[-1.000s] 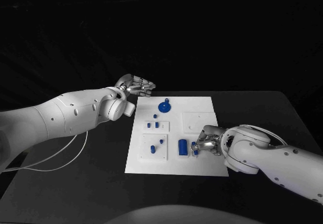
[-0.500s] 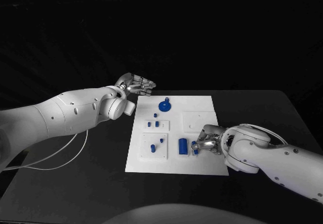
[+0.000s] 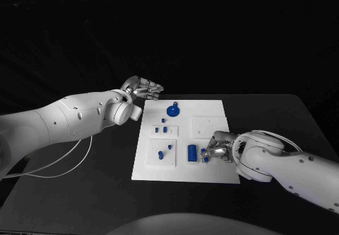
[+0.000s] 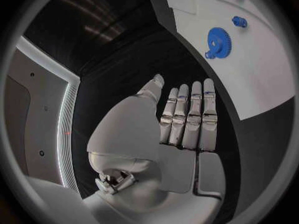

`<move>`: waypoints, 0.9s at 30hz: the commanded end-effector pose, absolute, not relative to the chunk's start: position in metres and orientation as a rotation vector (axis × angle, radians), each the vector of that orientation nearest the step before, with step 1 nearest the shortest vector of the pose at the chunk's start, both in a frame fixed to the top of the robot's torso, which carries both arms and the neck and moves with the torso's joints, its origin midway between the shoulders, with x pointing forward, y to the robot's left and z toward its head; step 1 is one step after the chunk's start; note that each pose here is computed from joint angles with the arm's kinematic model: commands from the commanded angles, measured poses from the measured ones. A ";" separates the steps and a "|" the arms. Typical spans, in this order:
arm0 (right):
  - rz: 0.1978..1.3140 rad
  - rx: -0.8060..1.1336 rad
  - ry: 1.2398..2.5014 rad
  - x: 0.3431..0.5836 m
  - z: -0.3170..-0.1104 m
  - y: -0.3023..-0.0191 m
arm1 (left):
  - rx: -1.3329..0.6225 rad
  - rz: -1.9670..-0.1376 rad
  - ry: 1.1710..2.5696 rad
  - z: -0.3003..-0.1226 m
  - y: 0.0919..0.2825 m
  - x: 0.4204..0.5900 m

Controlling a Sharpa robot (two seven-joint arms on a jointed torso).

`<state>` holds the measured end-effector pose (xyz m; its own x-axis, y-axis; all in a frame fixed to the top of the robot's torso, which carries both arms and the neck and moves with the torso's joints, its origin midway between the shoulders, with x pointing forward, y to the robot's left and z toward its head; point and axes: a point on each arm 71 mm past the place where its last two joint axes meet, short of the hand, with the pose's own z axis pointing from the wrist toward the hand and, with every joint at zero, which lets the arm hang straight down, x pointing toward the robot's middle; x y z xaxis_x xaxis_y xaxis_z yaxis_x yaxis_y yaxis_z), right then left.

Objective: Assemble the parts on the task board

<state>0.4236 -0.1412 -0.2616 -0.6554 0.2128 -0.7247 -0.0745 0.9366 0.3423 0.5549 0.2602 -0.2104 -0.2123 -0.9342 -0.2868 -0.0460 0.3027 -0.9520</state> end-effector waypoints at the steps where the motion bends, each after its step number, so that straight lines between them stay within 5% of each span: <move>1: 0.426 0.065 2.285 0.419 -0.268 -0.140 | -0.930 -1.102 1.548 -0.211 0.258 0.554; 27: 0.421 0.082 2.277 0.421 -0.269 -0.143 | -0.931 -1.100 1.547 -0.211 0.258 0.554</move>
